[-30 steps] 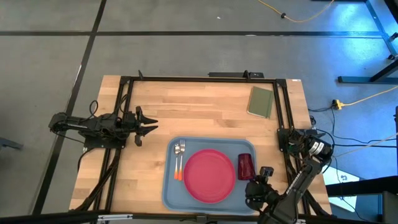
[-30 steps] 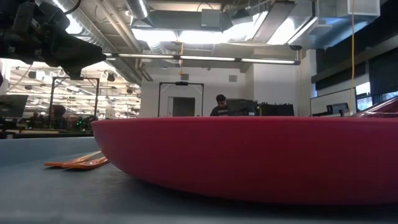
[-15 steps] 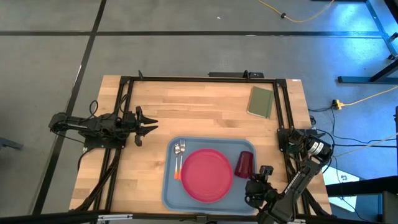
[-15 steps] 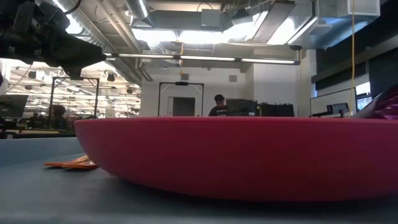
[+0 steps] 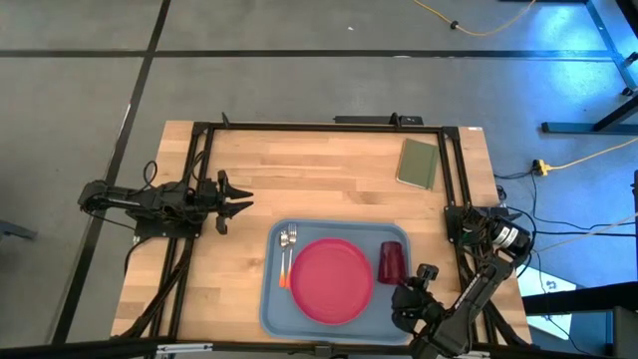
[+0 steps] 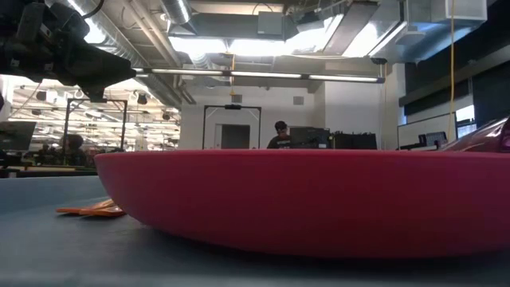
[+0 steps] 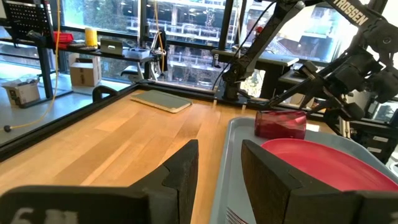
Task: Pick and place plate/cup/fork/spoon on tray
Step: Put the red cup on the right of the blue tray, then adjust the pink plate on the blue tray
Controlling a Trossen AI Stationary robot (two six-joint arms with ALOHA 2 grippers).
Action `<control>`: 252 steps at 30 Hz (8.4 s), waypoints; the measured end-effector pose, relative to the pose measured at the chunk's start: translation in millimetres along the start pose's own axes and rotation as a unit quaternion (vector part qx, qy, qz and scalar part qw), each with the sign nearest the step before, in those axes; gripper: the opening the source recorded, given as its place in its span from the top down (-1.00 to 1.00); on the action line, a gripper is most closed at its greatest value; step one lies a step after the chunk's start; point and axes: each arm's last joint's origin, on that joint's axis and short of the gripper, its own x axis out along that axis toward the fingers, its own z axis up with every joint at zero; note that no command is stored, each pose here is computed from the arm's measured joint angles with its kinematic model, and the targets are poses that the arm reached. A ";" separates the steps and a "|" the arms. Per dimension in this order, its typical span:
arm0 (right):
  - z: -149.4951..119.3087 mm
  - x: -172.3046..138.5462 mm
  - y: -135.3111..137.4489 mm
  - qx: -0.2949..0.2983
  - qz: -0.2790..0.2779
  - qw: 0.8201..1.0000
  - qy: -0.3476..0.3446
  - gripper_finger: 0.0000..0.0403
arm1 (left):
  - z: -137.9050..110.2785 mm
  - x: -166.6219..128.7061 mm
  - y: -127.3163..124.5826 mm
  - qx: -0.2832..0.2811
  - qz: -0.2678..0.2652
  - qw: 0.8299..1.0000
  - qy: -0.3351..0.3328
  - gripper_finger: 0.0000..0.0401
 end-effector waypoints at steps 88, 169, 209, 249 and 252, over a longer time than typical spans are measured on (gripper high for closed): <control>64.5 -46.0 -43.5 0.110 0.230 0.937 0.239 0.79 | 0.0 0.0 0.0 0.000 0.000 1.000 0.000 0.43; 181.5 135.1 -67.4 -0.032 0.402 0.905 -0.134 0.77 | 0.0 0.0 0.0 0.000 0.000 1.000 0.000 0.43; 161.0 186.6 -51.1 -0.106 0.402 0.909 0.041 0.90 | 0.0 0.0 0.0 0.000 0.000 1.000 0.000 0.43; 150.3 168.9 -67.7 -0.110 0.327 0.916 0.204 0.90 | -0.1 0.0 0.0 0.000 0.000 1.000 0.000 0.43; 146.6 164.8 -65.2 -0.110 0.323 0.915 0.216 0.90 | -0.1 0.0 0.0 0.000 0.000 1.000 0.000 0.43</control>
